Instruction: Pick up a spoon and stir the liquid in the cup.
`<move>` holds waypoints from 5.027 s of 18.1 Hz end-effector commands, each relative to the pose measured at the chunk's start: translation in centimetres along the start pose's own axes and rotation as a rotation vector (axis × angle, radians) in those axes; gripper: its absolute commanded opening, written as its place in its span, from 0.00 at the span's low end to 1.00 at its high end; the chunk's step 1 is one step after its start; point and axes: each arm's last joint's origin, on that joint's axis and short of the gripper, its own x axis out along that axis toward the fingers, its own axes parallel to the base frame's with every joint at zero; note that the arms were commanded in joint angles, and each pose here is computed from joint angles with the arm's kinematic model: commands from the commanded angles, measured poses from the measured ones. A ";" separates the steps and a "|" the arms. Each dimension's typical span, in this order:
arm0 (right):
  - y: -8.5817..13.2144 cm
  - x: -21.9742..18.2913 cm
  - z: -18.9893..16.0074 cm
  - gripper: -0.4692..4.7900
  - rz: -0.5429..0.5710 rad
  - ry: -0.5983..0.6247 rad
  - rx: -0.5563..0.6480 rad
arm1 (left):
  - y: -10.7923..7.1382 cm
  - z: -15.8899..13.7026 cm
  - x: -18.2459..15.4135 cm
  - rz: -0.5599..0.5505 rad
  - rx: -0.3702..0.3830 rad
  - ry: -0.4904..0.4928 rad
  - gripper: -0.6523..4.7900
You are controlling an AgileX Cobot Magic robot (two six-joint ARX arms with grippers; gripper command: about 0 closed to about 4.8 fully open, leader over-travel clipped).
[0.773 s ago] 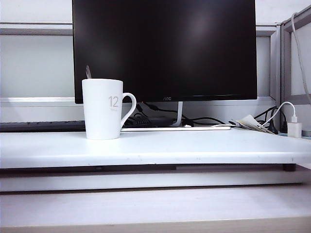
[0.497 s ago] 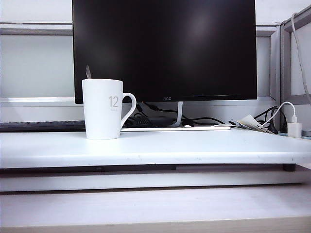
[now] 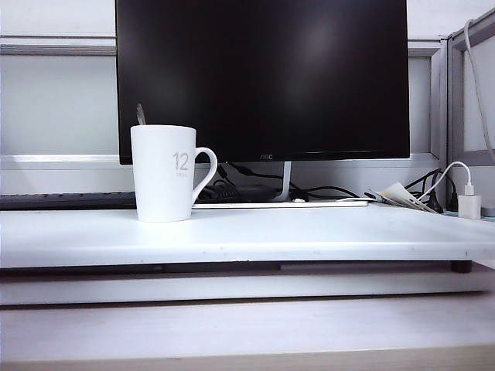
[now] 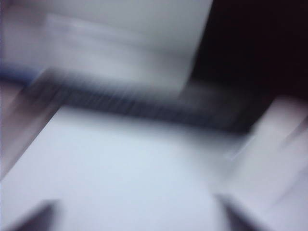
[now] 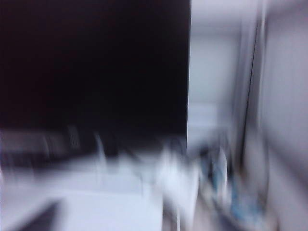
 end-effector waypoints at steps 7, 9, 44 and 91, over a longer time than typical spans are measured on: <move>0.3 6.6 17.5 0.94 0.316 -0.170 -0.048 | -6.1 15.0 -3.3 -0.465 0.102 -0.266 1.00; 0.2 12.3 18.3 0.88 0.518 -0.153 0.003 | -6.6 16.7 0.0 -0.569 0.101 -0.133 1.00; 26.1 31.2 -7.0 0.24 1.043 0.437 0.010 | -8.5 3.2 14.3 -0.305 0.510 0.669 1.00; 23.0 33.4 -5.0 0.08 1.115 0.565 0.166 | -9.8 4.2 15.4 -0.465 0.345 0.517 1.00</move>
